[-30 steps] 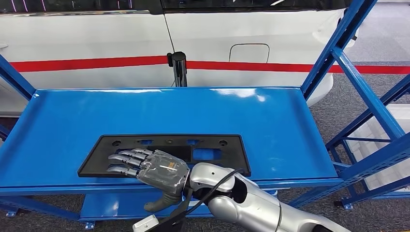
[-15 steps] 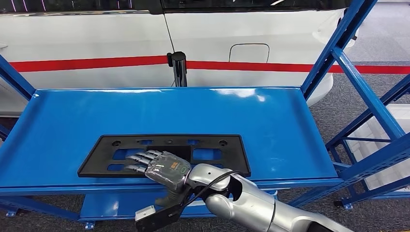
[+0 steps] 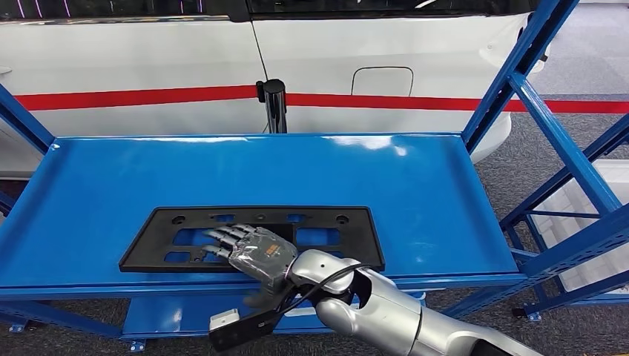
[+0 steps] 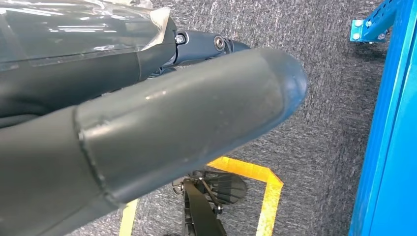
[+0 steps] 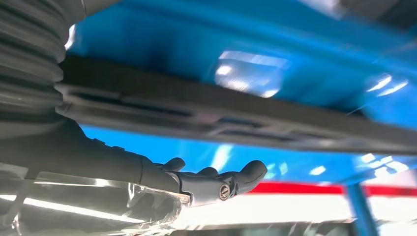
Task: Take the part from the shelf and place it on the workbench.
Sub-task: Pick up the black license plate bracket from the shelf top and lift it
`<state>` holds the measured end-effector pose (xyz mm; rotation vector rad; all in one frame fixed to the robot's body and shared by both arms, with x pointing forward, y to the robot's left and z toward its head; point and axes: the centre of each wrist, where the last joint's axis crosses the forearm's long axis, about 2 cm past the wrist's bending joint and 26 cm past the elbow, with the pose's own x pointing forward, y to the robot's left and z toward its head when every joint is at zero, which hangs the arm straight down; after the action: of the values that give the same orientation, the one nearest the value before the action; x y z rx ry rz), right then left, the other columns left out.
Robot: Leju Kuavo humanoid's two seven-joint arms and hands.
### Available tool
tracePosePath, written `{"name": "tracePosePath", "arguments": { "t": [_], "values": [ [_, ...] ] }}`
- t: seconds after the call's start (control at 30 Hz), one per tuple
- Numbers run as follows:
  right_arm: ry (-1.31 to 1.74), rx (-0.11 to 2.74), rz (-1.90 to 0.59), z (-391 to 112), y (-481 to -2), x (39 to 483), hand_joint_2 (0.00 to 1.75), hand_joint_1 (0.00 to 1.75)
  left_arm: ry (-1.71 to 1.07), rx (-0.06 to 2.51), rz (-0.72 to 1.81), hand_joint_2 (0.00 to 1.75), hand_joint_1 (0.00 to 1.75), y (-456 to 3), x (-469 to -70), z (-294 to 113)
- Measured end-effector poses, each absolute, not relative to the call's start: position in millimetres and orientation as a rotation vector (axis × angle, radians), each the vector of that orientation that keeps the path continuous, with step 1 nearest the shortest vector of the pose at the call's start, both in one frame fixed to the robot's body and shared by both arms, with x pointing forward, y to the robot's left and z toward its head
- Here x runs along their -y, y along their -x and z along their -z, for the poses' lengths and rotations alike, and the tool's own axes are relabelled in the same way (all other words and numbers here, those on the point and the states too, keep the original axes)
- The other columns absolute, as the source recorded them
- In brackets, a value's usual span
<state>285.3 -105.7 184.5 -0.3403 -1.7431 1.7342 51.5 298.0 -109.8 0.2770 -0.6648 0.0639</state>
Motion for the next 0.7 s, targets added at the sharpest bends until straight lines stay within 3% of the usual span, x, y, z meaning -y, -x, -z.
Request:
{"name": "tracePosePath", "arguments": {
  "t": [0.23, 0.7],
  "values": [
    [0.740, 1.752, -1.665, -178, -286, 111, 1.75, 0.00, -0.272, 0.662, -0.039, 0.00, 0.00, -52, -297, 110],
    [0.875, 1.655, -1.657, -159, -290, 114, 1.75, 0.00, -0.263, 0.660, -0.018, 0.00, 0.00, -57, -296, 109]
  ]
}}
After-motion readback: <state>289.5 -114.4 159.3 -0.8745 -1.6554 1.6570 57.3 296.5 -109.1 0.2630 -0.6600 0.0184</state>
